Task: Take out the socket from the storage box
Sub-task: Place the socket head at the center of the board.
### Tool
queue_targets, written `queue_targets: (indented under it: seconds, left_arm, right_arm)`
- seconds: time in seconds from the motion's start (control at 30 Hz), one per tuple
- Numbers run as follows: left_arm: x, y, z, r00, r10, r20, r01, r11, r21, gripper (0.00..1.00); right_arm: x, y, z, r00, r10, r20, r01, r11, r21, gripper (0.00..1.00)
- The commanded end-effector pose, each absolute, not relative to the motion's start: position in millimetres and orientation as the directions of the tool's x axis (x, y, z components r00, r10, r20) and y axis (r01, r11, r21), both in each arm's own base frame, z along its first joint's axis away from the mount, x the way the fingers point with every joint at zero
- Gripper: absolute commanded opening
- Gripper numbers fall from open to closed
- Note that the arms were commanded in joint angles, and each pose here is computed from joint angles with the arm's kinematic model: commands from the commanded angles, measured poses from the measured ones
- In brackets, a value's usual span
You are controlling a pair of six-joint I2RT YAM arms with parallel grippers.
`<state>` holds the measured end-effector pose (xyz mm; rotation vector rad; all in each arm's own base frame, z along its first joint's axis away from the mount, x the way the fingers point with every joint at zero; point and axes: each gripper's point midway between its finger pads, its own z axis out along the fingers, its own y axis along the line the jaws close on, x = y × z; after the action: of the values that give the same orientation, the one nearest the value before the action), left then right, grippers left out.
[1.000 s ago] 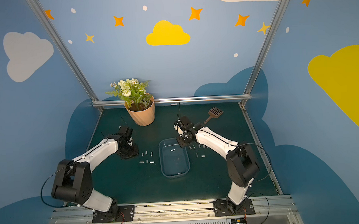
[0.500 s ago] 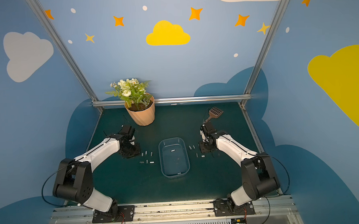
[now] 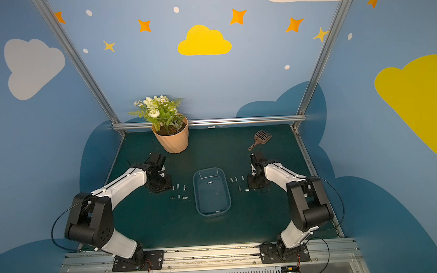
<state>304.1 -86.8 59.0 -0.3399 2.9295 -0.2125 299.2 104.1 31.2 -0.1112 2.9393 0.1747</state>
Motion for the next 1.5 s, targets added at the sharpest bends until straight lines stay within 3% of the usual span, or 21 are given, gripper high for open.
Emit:
queue_targets:
  seconds: [0.0,0.4,0.63,1.47]
  left_arm:
    - [306,-89,63,-0.957,-0.238,-0.165,-0.212,0.963,-0.165,0.43]
    - [304,-89,59,-0.960,-0.235,-0.153,-0.210,0.965,-0.159,0.43]
    - [306,-90,62,-0.958,-0.235,-0.162,-0.208,0.964,-0.164,0.43]
    - [308,-94,66,-0.958,-0.226,-0.174,-0.197,0.966,-0.170,0.43]
  right_arm:
    - [299,105,30,-0.985,-0.030,-0.173,-0.052,0.991,0.125,0.09]
    - [297,104,20,-0.992,-0.011,-0.123,-0.025,0.993,0.116,0.11]
    - [298,103,23,-0.991,-0.009,-0.133,-0.025,0.993,0.117,0.20]
    - [299,103,38,-0.987,-0.011,-0.161,-0.031,0.992,0.121,0.27]
